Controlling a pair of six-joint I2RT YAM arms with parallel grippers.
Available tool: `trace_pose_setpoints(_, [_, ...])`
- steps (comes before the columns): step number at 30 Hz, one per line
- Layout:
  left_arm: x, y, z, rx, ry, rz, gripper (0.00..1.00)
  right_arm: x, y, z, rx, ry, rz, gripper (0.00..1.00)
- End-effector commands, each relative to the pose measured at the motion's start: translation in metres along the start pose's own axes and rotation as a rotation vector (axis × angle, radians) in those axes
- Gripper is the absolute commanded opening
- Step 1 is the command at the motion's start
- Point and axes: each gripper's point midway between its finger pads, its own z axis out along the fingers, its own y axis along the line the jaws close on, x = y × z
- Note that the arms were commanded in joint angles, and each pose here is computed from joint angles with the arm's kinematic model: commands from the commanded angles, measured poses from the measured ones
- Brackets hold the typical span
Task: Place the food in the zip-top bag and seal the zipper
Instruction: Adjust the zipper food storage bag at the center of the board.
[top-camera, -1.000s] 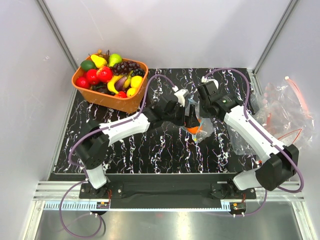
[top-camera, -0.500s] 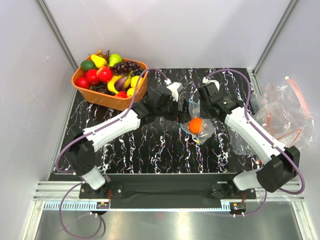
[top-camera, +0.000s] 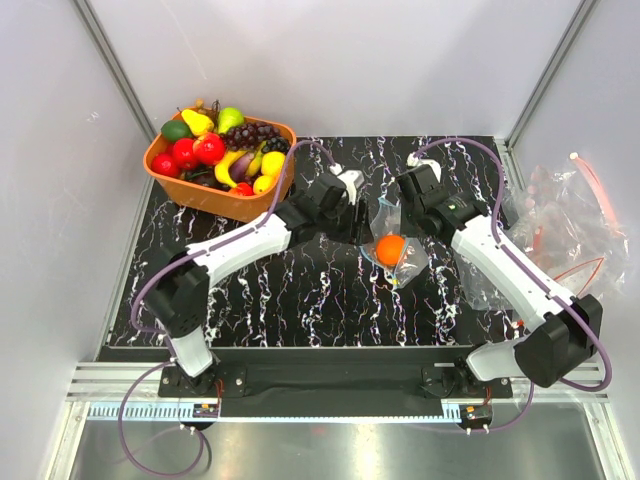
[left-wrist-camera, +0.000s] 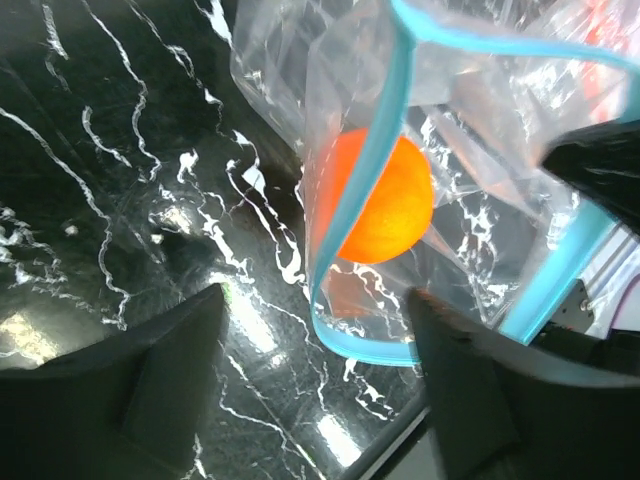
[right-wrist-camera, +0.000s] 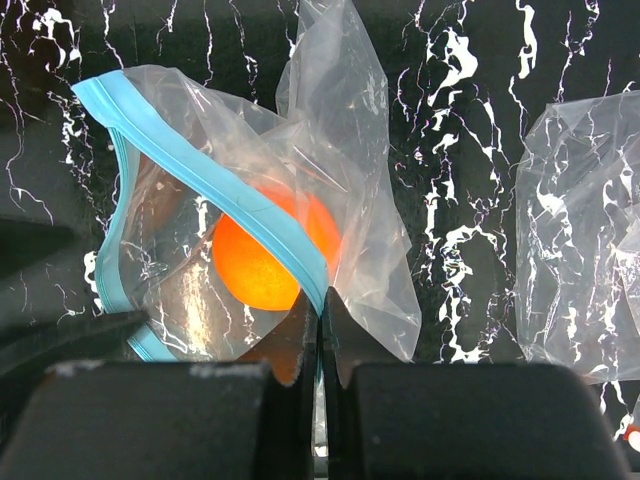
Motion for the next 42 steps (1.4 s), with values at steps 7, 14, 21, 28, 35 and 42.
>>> trace_pose_setpoints(7, [-0.037,-0.038,-0.030,0.087,-0.140,0.033,0.10,-0.021,-0.004,-0.015,0.002,-0.112,0.054,0.00])
trace_pose_setpoints(14, [-0.073,-0.061,-0.100,0.079,-0.240,0.103,0.04,-0.013,0.008,-0.001,-0.051,-0.084,0.069,0.00])
trace_pose_setpoints(21, [-0.053,-0.034,-0.070,0.053,-0.171,0.075,0.04,-0.061,-0.002,-0.055,-0.038,-0.185,0.074,0.00])
trace_pose_setpoints(28, [-0.049,-0.043,-0.042,0.127,-0.111,0.050,0.00,-0.084,0.011,-0.111,-0.224,-0.316,0.125,0.00])
trace_pose_setpoints(35, [-0.102,-0.041,-0.115,-0.038,-0.288,0.156,0.05,-0.029,0.011,-0.029,-0.097,-0.109,0.074,0.00])
trace_pose_setpoints(42, [-0.059,-0.027,-0.056,0.018,-0.170,0.109,0.03,-0.070,0.008,-0.085,-0.166,-0.264,0.116,0.00])
